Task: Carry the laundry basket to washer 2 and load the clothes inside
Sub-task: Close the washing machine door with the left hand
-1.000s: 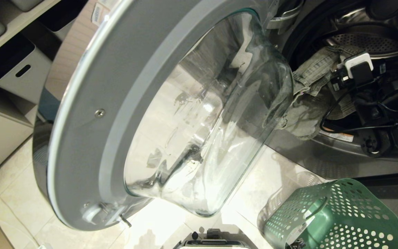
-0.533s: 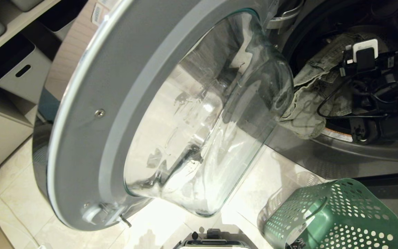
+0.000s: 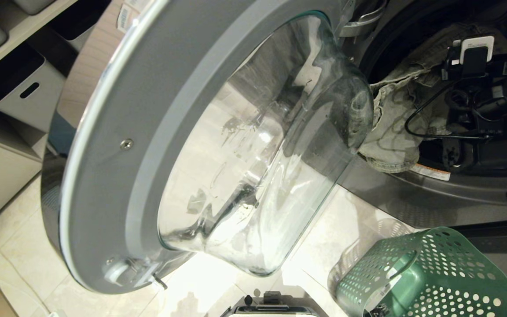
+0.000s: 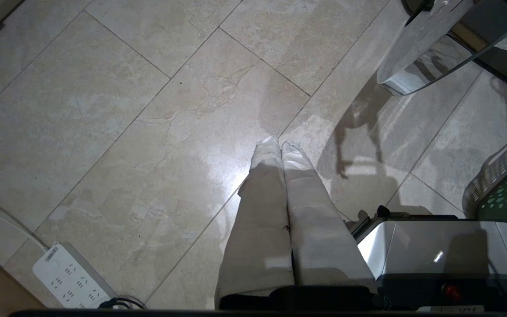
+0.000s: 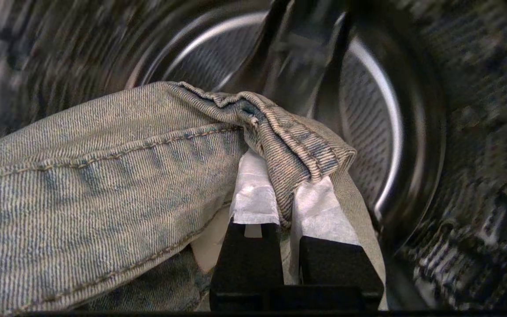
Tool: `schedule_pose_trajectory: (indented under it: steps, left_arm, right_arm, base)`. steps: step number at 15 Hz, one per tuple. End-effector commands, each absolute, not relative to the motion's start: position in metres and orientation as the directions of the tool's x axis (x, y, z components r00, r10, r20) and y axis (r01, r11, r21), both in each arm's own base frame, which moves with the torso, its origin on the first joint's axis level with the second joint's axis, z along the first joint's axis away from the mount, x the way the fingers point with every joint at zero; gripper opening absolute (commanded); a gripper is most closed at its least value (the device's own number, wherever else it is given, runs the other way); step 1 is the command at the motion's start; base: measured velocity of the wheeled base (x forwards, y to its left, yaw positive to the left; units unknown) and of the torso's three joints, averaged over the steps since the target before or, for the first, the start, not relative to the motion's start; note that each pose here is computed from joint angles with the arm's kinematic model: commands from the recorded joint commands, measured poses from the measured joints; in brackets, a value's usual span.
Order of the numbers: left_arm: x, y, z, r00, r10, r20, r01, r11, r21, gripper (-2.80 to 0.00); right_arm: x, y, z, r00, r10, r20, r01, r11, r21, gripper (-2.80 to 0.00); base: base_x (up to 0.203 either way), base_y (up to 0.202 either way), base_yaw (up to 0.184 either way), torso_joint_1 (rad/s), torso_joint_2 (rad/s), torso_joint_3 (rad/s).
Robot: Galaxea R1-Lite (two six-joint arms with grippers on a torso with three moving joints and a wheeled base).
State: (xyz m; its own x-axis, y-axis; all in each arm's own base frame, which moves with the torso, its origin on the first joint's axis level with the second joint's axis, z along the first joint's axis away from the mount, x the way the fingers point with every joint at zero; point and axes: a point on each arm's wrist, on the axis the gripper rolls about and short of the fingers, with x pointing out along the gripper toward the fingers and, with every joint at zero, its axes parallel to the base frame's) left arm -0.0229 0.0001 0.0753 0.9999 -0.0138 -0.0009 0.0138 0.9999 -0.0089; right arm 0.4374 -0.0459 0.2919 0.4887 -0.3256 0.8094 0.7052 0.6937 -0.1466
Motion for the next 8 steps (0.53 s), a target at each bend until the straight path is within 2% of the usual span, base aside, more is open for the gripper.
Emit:
schedule_pose_trajectory:
  steps: [1,3,6,8]
  left_arm:
    - [-0.023,0.0,0.075,1.0,-0.014,-0.002,0.014,1.0,-0.009,-2.8]
    - [-0.023,0.0,0.075,1.0,-0.014,-0.002,0.014,1.0,-0.009,-2.8]
    - [-0.023,0.0,0.075,1.0,-0.014,-0.002,0.014,1.0,-0.009,-2.8]
    - [-0.023,0.0,0.075,1.0,-0.014,-0.002,0.014,1.0,-0.009,-2.8]
  right_arm:
    - [0.439,-0.047,0.298,0.447,-0.324,0.834,0.716,0.689,-0.116,-2.8]
    - [0.438,-0.053,0.299,0.435,-0.33,0.838,0.726,0.679,-0.11,-2.8]
    - [0.431,-0.063,0.318,0.355,-0.336,0.873,0.752,0.657,-0.053,-2.8]
    - [0.429,-0.07,0.318,0.345,-0.344,0.873,0.763,0.644,-0.048,-2.8]
  base:
    - [0.0,0.0,0.0,0.0,0.0,0.0]
    - [0.0,0.0,0.0,0.0,0.0,0.0]
    - [0.0,0.0,0.0,0.0,0.0,0.0]
    - [0.0,0.0,0.0,0.0,0.0,0.0]
